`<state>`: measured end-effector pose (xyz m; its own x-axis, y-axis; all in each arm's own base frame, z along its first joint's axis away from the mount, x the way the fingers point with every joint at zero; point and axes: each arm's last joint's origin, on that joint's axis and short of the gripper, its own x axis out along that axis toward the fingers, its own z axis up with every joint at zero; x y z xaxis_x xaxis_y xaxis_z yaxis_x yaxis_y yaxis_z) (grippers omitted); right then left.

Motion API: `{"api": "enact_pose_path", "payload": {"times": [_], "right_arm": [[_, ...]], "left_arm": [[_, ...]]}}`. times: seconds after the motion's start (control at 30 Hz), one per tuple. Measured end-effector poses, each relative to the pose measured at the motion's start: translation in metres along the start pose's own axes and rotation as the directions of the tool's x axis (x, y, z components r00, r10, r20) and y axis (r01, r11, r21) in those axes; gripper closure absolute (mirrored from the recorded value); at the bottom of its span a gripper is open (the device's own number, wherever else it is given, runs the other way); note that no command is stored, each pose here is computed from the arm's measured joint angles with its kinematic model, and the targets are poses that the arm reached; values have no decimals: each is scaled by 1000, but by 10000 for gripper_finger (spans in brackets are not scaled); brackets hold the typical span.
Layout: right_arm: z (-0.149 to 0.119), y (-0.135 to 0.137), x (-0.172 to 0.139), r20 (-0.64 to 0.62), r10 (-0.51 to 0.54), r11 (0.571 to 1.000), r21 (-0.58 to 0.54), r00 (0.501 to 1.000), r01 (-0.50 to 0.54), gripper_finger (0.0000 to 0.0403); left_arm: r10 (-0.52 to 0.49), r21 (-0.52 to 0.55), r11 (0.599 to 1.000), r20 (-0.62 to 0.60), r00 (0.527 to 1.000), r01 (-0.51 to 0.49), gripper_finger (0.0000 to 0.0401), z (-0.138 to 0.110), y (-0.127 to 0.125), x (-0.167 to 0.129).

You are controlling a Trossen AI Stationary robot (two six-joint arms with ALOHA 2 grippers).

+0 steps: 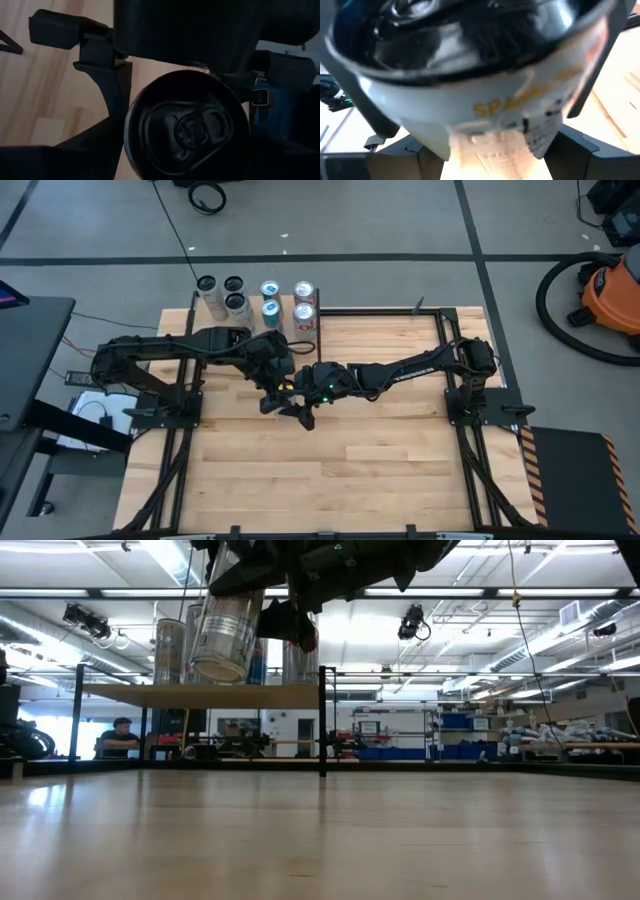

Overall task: Place canned beverage on shelf
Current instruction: Put the white-yellow soda can on the shelf aligned with the other white-yellow soda can

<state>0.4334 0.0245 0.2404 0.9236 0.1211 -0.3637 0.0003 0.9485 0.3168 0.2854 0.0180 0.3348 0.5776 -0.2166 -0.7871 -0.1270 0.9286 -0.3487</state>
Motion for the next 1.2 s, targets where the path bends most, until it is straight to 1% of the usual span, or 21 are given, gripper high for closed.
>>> {"api": "enact_pose_path", "payload": {"times": [0.1,0.2,0.3,0.4,0.57,0.63,0.77,1.03,1.2], "right_arm": [[0,0,0,0,3,1000,0,1000,-3,128],[0,0,0,1,3,1000,-6,1000,-3,128],[0,0,0,1,2,1000,-7,1000,-2,128],[0,0,0,-1,-3,1000,-8,1000,3,128],[0,0,0,-4,-4,1000,-3,1000,4,128],[-1,0,0,-6,-4,1000,-3,1000,4,128],[-1,0,0,-8,-4,1000,0,1000,4,127],[-2,0,0,-24,16,1000,-3,1000,-16,112],[-1,2,0,-23,43,999,-3,999,-43,105]], "left_arm": [[-2,-24,1000,9,1000,3,103,1,0,0],[-1,-29,1000,9,1000,1,90,1,0,0],[0,-33,999,7,1000,1,86,1,0,1],[2,-12,1000,7,1000,-2,92,1,0,1],[4,0,1000,6,1000,-4,118,1,-1,1],[6,5,1000,-2,1000,-6,123,0,-1,1],[9,4,1000,-30,1000,-9,124,-3,-1,1],[7,27,1000,-70,997,-5,124,-8,-7,2],[5,17,1000,-94,996,-4,124,-14,-7,-7]]}}
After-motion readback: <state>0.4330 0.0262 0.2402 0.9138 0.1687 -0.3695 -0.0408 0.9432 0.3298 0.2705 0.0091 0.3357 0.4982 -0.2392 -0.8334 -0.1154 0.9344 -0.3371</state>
